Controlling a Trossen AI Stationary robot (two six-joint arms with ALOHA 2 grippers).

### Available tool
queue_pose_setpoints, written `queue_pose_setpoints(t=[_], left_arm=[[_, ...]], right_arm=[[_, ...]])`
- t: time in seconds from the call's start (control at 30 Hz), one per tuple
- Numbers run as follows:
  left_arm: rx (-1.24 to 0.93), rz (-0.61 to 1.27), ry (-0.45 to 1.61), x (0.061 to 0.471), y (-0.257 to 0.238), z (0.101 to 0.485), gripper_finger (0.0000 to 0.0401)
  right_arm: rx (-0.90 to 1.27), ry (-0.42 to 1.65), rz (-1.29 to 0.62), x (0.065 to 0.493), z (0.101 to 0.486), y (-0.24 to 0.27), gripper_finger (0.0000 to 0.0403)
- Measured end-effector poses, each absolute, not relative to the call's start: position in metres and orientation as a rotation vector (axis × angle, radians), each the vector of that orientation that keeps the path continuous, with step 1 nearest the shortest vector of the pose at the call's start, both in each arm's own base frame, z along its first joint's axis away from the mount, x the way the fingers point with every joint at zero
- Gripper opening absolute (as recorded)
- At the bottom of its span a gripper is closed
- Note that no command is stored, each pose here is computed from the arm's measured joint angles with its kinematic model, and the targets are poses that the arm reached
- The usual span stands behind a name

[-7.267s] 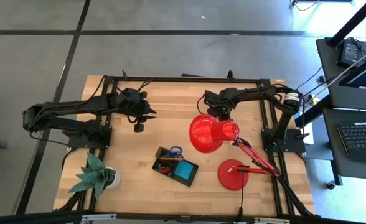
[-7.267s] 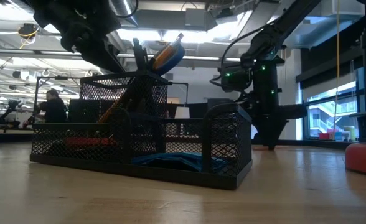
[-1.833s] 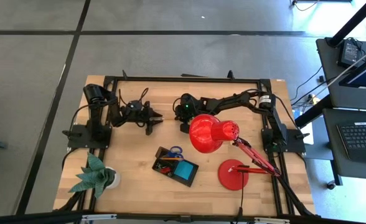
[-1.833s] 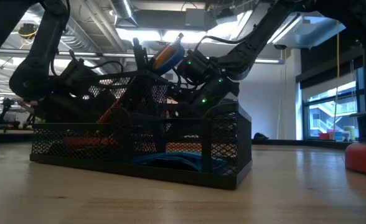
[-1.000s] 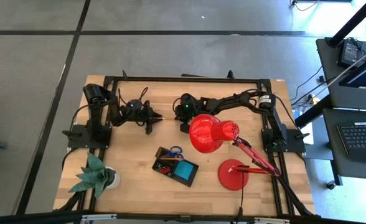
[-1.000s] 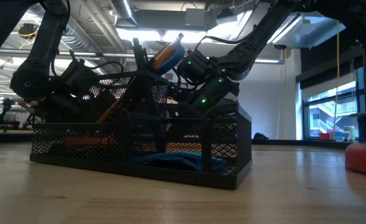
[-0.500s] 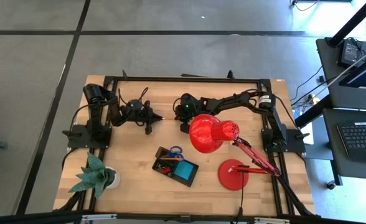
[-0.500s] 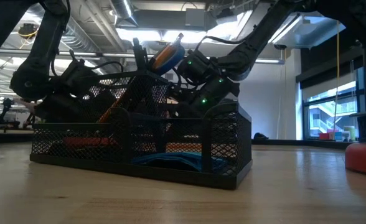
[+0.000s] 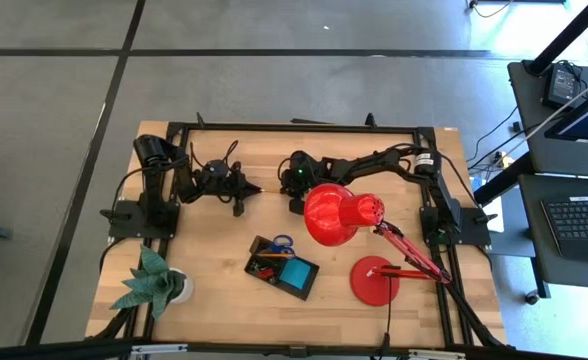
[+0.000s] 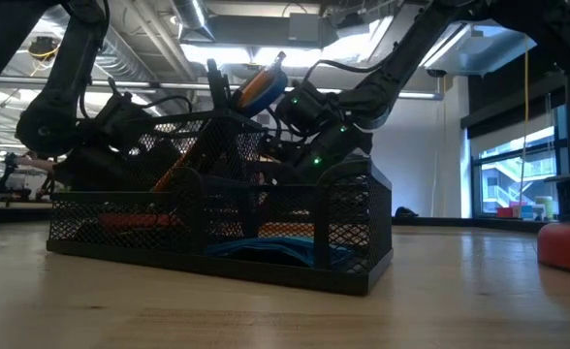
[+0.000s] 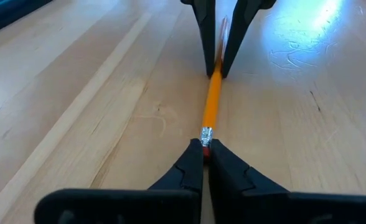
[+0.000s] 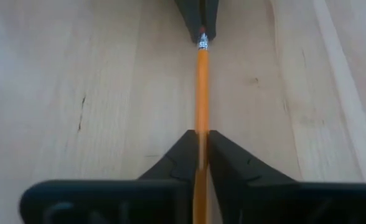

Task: Pick and place office supplies into organizer
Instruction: Put the orange pencil into the desk organizer

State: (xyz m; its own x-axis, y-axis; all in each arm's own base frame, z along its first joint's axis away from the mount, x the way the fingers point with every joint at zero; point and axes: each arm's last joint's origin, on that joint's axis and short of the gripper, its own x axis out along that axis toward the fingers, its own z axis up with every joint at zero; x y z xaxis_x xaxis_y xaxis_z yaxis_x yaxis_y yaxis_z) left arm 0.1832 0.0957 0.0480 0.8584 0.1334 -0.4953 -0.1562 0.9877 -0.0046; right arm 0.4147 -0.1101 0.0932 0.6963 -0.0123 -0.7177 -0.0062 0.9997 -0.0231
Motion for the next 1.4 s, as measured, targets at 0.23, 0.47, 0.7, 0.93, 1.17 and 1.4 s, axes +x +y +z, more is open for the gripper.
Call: queue_pose_setpoints(t=[0.23,0.47,0.7,0.93,1.17,1.4], left_arm=[[-0.046,0.147,0.516,0.183,0.096,0.048,0.0005],[-0.045,0.147,0.509,0.183,0.096,0.049,0.0004],[-0.045,0.148,0.498,0.184,0.096,0.049,0.0003],[-0.054,0.150,0.498,0.184,0.096,0.049,0.0003],[-0.069,0.147,0.484,0.184,0.095,0.055,0.0003],[-0.057,0.126,0.481,0.183,0.094,0.065,0.0003]], right_arm=[[-0.024,0.803,-0.001,0.422,0.100,-0.109,0.0105],[-0.031,0.781,-0.030,0.439,0.121,-0.109,0.0214],[-0.126,0.737,-0.134,0.441,0.163,-0.101,0.0260],[-0.135,0.680,-0.191,0.408,0.179,-0.100,0.0261],[-0.047,0.560,-0.251,0.372,0.184,-0.097,0.0260],[0.034,0.556,-0.269,0.356,0.179,-0.092,0.0260]])
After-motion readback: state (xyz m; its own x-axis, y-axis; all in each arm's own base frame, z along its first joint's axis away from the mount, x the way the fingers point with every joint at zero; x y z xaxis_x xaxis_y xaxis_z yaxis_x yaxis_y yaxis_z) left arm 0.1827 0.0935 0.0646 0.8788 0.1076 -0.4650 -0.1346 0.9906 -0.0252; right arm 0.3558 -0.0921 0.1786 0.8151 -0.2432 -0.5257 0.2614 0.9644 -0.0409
